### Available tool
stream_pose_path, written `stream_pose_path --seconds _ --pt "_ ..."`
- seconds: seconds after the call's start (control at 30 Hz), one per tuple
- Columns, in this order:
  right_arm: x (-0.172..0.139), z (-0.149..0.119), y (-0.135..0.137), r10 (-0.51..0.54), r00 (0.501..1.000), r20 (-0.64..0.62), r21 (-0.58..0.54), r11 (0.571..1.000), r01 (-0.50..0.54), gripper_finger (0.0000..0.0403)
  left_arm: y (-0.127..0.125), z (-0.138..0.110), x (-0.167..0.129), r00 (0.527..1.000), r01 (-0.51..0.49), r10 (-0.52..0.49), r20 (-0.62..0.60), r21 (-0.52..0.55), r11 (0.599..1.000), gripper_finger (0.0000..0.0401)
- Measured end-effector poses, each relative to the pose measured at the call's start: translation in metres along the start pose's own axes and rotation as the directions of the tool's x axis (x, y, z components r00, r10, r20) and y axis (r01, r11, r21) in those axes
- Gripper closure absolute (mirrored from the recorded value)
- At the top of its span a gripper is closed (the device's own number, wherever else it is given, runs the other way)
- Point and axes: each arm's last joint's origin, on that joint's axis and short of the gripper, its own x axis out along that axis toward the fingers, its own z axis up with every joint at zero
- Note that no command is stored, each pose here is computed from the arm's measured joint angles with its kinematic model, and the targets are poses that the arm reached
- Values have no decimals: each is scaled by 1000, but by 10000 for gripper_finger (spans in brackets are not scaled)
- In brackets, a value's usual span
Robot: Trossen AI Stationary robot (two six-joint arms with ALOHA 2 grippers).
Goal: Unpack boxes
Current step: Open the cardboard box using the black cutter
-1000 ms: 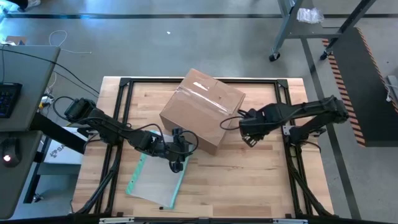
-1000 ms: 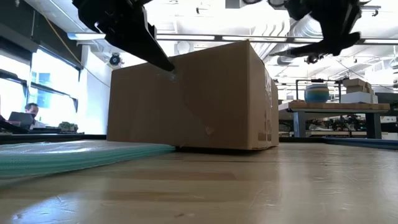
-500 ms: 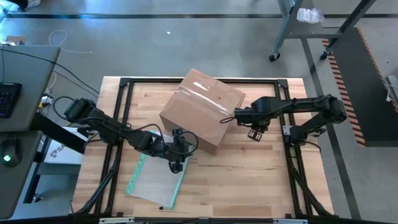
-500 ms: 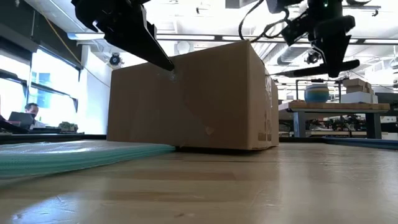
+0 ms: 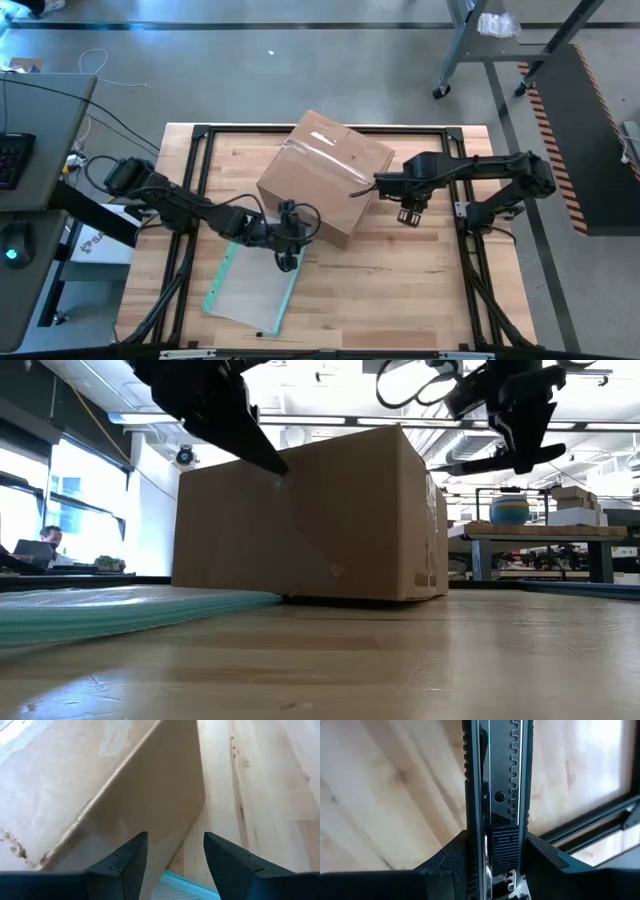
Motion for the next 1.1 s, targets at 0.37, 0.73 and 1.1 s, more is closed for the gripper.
stream_pose_path --seconds 0.37,0.73,1.1 --pt "2 4 -14 15 1000 -14 9 1000 -14 277 -2 0 0 998 67 -67 -4 -3 998 225" --pt "1 2 -7 59 998 -26 17 998 -59 277 -3 0 0 998 70 -70 -4 -4 998 225" --pt "1 -12 -16 73 997 -15 122 990 -71 277 -11 -1 -5 995 99 -99 -1 13 995 225"
